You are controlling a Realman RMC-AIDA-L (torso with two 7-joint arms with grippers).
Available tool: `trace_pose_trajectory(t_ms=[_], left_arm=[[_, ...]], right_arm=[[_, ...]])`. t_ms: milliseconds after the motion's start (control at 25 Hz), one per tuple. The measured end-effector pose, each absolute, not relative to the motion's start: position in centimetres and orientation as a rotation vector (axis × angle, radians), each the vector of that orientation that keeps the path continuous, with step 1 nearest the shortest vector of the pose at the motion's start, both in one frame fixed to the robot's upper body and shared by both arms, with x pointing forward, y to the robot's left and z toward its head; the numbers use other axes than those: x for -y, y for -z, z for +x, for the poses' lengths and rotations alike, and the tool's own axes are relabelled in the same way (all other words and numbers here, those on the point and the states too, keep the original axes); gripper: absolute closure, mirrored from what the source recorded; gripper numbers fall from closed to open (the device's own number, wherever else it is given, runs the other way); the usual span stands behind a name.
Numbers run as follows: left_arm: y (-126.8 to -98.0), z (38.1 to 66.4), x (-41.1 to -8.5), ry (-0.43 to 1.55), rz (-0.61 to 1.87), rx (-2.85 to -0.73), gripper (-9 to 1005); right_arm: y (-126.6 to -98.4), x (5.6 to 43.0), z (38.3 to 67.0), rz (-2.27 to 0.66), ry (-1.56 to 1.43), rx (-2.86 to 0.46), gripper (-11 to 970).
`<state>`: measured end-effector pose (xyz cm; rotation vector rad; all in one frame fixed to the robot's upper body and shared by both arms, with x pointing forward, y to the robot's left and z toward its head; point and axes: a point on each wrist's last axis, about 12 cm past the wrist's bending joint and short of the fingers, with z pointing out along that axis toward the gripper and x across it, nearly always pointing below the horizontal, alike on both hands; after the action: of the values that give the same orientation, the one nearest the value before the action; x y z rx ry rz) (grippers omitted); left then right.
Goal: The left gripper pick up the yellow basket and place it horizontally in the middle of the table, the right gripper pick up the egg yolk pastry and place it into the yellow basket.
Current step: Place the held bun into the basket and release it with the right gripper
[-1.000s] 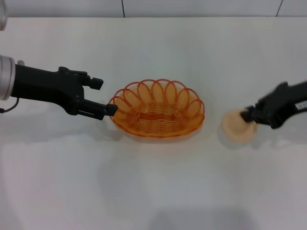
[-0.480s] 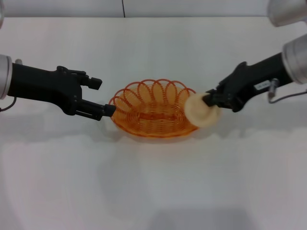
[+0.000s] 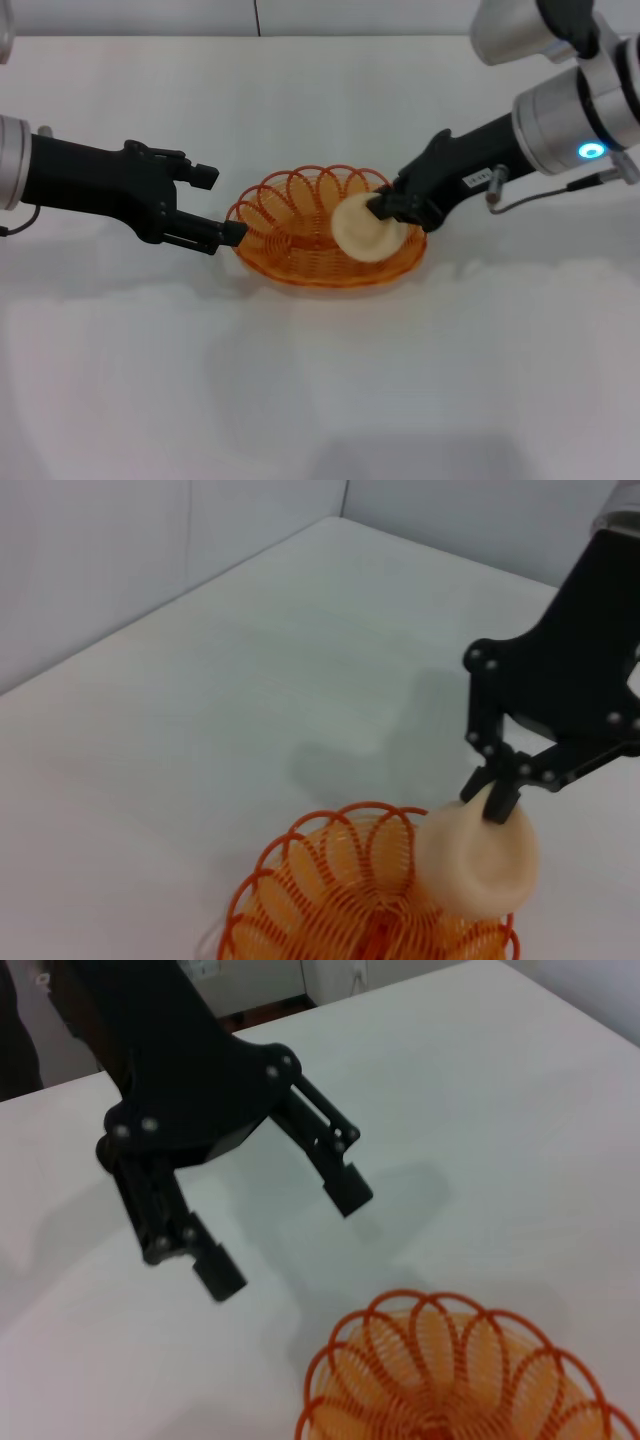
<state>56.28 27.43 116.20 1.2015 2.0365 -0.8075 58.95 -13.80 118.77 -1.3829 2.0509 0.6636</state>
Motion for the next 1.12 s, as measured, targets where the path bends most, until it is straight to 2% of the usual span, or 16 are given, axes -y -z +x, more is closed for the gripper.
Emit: trace_pose_trajectory(t_ms=[400,1080,1120], left_arm=[[-116.3,56.2,-27.2,0.821,1.21,-2.028,108],[-116.3,56.3,-27.3,0.819,1.202,-2.025,109],[-116.3,56.3,-27.3,0.818,1.202,-2.024,109]], right_arm=[[-118.7,12.5,59.4,-1.373,-0.663,-2.017,928],[-119.1,12.4,59.4,-1.385,-0.646,-1.987,767],[-119.2,12.4,59.4,-1.384,-0.644,-1.982,721]])
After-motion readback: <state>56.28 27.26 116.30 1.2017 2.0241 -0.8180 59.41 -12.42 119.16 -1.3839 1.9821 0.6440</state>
